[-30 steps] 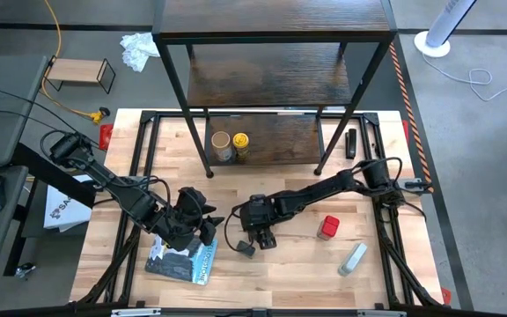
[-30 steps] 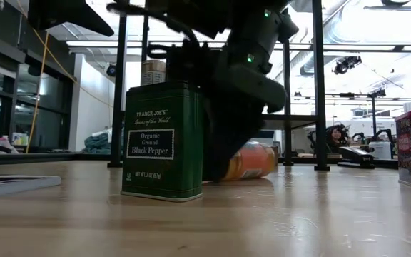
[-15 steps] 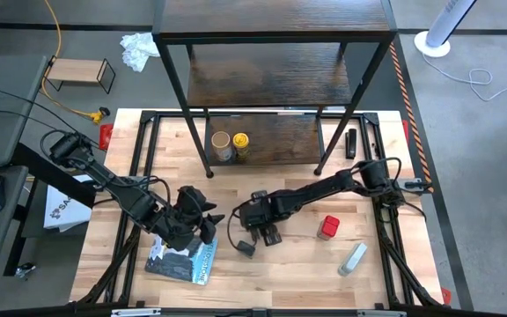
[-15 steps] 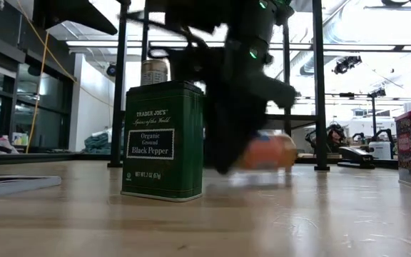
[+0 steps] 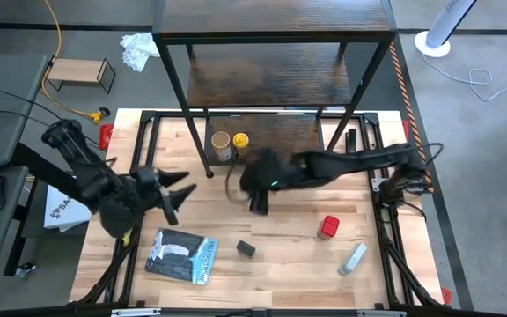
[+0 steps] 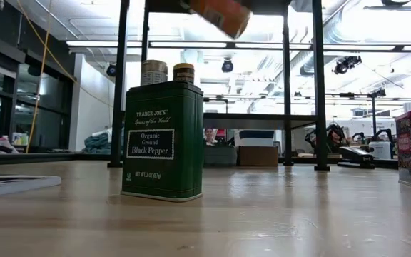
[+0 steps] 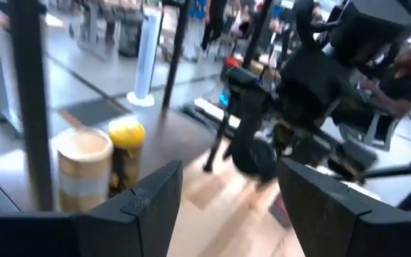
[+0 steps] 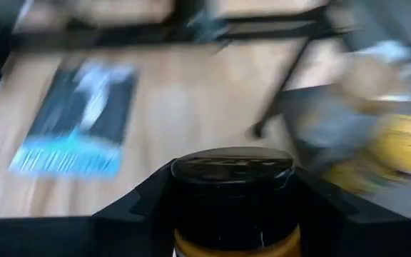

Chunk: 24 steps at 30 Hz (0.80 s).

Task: Shelf spices
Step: Put the orange seasoning bottle on the shelf

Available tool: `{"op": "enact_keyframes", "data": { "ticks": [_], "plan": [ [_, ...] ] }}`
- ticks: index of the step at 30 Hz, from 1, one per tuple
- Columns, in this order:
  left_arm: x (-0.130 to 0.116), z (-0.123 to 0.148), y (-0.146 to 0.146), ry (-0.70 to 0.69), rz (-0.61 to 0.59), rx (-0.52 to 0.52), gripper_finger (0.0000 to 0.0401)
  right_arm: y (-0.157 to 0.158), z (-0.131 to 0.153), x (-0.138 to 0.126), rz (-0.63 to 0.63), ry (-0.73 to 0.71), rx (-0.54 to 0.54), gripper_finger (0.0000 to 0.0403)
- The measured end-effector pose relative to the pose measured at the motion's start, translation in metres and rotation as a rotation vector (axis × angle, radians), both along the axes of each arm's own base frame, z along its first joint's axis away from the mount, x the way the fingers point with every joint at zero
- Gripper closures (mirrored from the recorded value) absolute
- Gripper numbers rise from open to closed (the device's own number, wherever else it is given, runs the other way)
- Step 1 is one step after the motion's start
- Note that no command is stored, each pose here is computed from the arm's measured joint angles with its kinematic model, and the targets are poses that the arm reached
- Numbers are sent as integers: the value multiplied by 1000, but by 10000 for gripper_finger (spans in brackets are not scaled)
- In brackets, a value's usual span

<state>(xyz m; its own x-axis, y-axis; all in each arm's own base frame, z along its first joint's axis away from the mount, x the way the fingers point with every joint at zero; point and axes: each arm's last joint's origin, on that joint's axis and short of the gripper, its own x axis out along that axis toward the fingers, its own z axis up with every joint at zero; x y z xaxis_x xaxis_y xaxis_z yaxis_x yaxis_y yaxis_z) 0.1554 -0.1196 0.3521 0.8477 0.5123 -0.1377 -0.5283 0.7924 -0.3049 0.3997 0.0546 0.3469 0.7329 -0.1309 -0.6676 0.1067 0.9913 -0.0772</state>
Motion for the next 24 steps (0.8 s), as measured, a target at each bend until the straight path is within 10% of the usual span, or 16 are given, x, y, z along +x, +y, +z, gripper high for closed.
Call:
{"op": "enact_keyframes", "data": {
  "ticks": [5,13,24],
  "plan": [
    [-10,7,7,6,24,73,176,-19,13,-43,-328,-306,77,208],
    [-5,3,4,28,28,98,176,-24,-62,-84,-682,-916,301,208],
    [3,-12,11,177,53,221,183,-43,-109,-59,-773,-829,-72,208]
  ]
}}
